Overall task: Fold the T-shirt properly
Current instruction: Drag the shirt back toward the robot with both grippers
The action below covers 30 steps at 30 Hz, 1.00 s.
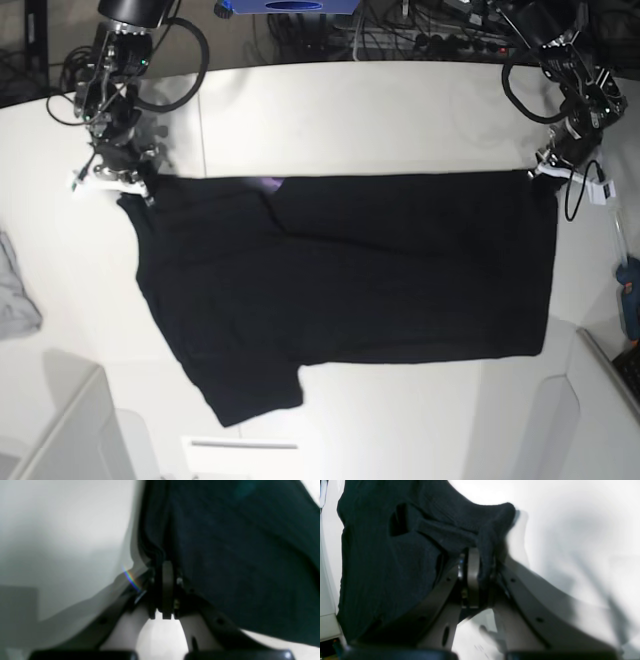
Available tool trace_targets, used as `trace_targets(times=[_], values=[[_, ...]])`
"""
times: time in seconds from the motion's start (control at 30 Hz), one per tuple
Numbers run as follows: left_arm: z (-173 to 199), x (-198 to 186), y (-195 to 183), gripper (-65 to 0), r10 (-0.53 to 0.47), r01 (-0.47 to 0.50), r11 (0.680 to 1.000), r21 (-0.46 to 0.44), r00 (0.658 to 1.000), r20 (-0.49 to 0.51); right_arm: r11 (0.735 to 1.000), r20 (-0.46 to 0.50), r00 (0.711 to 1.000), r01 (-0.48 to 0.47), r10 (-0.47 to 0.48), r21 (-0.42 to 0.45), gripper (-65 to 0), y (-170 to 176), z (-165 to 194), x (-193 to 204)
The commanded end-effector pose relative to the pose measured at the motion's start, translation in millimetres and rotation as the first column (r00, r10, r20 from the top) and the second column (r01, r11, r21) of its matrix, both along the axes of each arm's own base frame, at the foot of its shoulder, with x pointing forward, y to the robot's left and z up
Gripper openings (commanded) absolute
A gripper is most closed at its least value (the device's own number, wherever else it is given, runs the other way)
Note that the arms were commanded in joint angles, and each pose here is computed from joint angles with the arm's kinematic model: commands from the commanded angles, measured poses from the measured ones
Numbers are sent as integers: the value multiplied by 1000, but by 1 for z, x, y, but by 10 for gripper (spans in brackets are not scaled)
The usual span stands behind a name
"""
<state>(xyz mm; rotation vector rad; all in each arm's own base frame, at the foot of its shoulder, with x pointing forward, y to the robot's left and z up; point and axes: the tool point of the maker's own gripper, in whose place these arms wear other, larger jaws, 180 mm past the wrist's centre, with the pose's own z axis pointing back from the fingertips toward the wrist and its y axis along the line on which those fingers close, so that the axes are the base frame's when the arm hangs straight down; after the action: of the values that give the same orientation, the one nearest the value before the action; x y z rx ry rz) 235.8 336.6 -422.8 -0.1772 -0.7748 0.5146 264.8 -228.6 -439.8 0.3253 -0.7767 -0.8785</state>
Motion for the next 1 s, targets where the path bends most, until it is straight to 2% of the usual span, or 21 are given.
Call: trace_targets(times=[0.0,0.13,0.3,0.5,0.97], values=[[10,2,7,-650,-7,7,999,34,1000,7,999,27,1000,-5,6,-39,-650,-10,12,3],[13,-8,8,-650,-19,19,998,60,1000,-4,998,34,999,-10,12,-62,-650,-12,19,-6],[18,-23,10,-650,-38,40,994,98,999,-25,998,1,1000,-15,15,-64,-650,-12,12,-22],[25,-43,9,-650,-67,74,987,145,996,-55,995,13,999,-33,34,-99,-650,-13,25,-36],[23,-87,5,-650,-97,121,977,175,985,-142,991,-51,998,-54,48,-122,-650,-12,23,-80]])
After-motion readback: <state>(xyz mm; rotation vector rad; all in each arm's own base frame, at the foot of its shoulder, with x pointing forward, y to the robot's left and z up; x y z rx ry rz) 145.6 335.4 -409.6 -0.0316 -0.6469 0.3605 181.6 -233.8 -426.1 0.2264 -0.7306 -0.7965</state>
